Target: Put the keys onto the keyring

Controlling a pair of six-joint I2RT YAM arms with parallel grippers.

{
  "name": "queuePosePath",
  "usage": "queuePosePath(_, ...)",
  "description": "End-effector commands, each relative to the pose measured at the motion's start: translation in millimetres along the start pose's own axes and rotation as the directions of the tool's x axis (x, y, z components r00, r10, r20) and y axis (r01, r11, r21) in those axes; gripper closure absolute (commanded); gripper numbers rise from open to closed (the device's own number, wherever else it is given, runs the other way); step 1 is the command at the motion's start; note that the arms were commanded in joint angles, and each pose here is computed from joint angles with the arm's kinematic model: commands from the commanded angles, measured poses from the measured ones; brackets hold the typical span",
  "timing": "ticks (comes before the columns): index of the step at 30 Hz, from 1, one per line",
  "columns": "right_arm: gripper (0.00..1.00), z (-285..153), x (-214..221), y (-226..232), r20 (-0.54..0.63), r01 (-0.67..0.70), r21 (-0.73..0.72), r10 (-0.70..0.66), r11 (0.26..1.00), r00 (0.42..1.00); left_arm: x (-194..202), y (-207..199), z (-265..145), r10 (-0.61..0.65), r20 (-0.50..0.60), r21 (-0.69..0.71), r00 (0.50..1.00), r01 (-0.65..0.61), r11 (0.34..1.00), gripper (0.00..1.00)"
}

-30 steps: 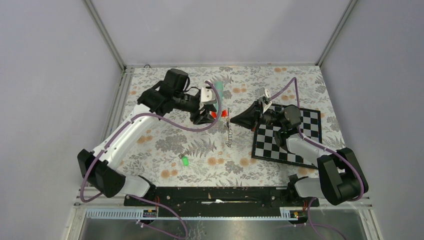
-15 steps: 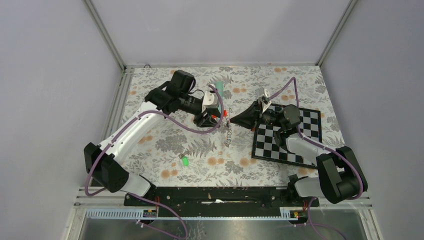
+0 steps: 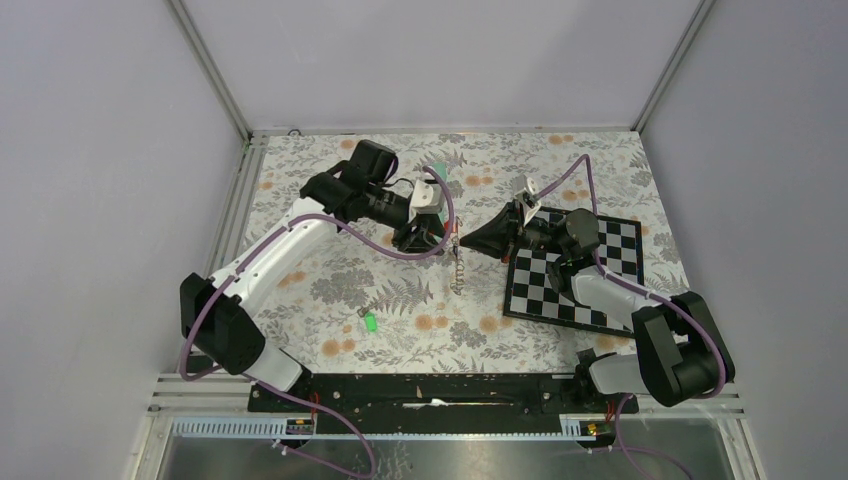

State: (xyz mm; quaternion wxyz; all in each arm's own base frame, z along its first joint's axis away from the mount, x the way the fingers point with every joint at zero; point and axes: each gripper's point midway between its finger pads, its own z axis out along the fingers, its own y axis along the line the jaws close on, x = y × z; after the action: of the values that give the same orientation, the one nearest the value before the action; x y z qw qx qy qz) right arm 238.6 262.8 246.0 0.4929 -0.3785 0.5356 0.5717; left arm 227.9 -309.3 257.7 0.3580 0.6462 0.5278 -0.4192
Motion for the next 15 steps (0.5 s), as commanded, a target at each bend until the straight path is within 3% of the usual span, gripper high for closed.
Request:
queuePosePath(1,1.00,3,-19,-3,0.034,0.071,0.000,-0.071,0.998,0.997,-26,0,1,0.065,0.079,0.030,0.995,-0.068,0.997,0.57)
queuePosePath(15,1.00,3,-20,-3,0.035,0.071,0.000,-0.071,0.997,0.997,-22,1,12,0.045,0.074,0.061,0.996,-0.049,0.997,0.59)
